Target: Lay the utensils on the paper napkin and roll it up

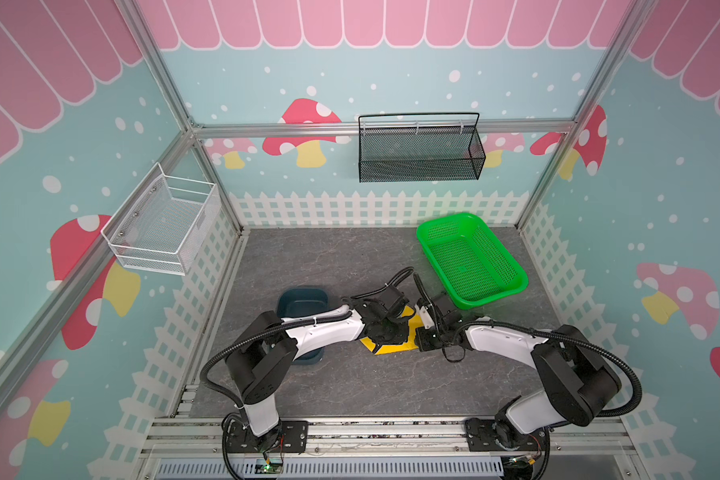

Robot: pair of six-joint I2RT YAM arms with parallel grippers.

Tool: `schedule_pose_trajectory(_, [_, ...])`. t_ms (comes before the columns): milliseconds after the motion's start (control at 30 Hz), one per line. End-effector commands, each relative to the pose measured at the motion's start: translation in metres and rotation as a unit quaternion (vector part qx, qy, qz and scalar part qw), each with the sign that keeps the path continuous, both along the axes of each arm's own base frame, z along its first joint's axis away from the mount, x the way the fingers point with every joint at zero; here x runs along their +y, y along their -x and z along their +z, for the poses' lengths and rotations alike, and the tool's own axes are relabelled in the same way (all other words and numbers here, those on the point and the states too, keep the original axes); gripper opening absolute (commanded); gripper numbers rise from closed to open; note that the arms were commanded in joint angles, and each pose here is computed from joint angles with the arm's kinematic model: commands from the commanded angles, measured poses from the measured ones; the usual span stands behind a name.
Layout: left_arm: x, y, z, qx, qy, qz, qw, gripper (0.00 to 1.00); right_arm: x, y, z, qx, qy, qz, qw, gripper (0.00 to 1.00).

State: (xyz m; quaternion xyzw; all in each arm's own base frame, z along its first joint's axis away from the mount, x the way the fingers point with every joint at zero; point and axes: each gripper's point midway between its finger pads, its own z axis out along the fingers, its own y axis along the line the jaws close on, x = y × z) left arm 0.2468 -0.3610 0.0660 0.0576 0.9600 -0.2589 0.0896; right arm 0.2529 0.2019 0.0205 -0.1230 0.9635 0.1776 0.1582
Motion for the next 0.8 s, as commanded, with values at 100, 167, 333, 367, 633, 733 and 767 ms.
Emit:
schedule_pose_trajectory(100, [-0.002,-0.004,-0.022,0.016,-0.019,0.021,0.999,0.10,-0.005,0.006,-0.003,0.005,-0.001,-0.011,1.000,0.16])
schedule_pose_trajectory(167, [-0.001,-0.007,-0.025,0.010,-0.023,0.026,0.999,0.10,-0.004,0.005,-0.002,0.005,-0.004,-0.010,1.000,0.16])
schedule_pose_trajectory(333, [-0.006,-0.010,-0.026,0.005,-0.019,0.021,1.000,0.10,-0.003,0.005,0.002,0.000,-0.012,-0.015,1.000,0.16])
schedule_pose_trajectory(367, [-0.005,-0.011,-0.026,0.003,-0.019,0.022,1.000,0.10,-0.003,0.004,0.003,-0.003,-0.013,-0.016,1.000,0.17])
schedule_pose_trajectory(633, [-0.001,-0.007,-0.042,0.017,-0.032,0.025,0.999,0.09,-0.007,-0.005,0.023,-0.030,-0.036,-0.045,0.998,0.22])
schedule_pose_trajectory(733, [0.001,-0.007,-0.043,0.016,-0.035,0.027,0.999,0.09,-0.019,-0.009,0.029,-0.035,-0.047,-0.078,0.995,0.26])
schedule_pose_trajectory(767, [0.001,-0.007,-0.043,0.015,-0.036,0.027,0.999,0.08,-0.023,-0.010,0.030,-0.035,-0.054,-0.091,0.994,0.28])
